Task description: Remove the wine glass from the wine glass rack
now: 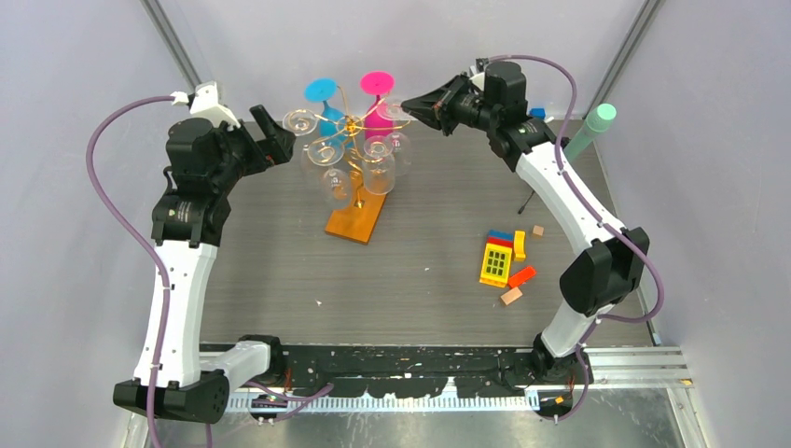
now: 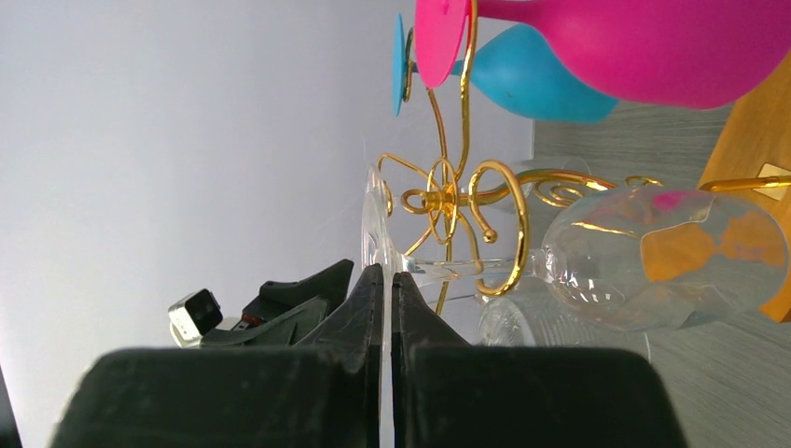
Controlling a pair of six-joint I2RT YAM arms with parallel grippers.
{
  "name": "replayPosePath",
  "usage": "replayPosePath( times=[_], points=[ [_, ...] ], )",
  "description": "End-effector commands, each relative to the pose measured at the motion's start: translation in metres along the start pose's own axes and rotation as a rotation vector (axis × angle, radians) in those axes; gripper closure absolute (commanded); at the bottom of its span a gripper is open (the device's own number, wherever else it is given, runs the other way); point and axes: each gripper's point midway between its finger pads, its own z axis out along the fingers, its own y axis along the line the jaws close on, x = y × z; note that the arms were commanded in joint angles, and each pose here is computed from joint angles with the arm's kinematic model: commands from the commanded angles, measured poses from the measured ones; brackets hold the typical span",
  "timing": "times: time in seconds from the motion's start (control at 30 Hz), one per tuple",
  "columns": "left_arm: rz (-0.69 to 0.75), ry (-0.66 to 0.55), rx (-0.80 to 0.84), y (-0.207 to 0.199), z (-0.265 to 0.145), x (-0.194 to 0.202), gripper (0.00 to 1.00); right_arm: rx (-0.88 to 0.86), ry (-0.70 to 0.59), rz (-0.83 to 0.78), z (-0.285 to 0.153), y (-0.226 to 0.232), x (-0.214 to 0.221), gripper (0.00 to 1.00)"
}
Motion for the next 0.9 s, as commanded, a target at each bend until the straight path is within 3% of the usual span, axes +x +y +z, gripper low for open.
replayPosePath(
  times=[0.0, 0.37, 0.53, 0.87],
  points=[
    [0.022, -0.069, 0.012, -0.006, -0.01, -0.024, 0.0, -0.163, 0.047, -0.063, -0.008, 0.053, 0.012, 1.0],
    [0.018, -0.07, 0.065, -0.018, -0.007, -0.029, 0.0, -0.204, -0.045, -0.137, 0.021, 0.057, -0.013, 1.0],
    [0.024, -0.065, 0.12, -0.028, -0.008, -0.029, 0.0, -0.135, -0.118, -0.169, 0.032, 0.046, -0.03, 1.0],
    [0.091, -0.015, 0.393, -0.077, -0.017, -0.02, 0.0, -0.052, -0.238, -0.16, 0.022, 0.04, -0.049, 1.0]
  ],
)
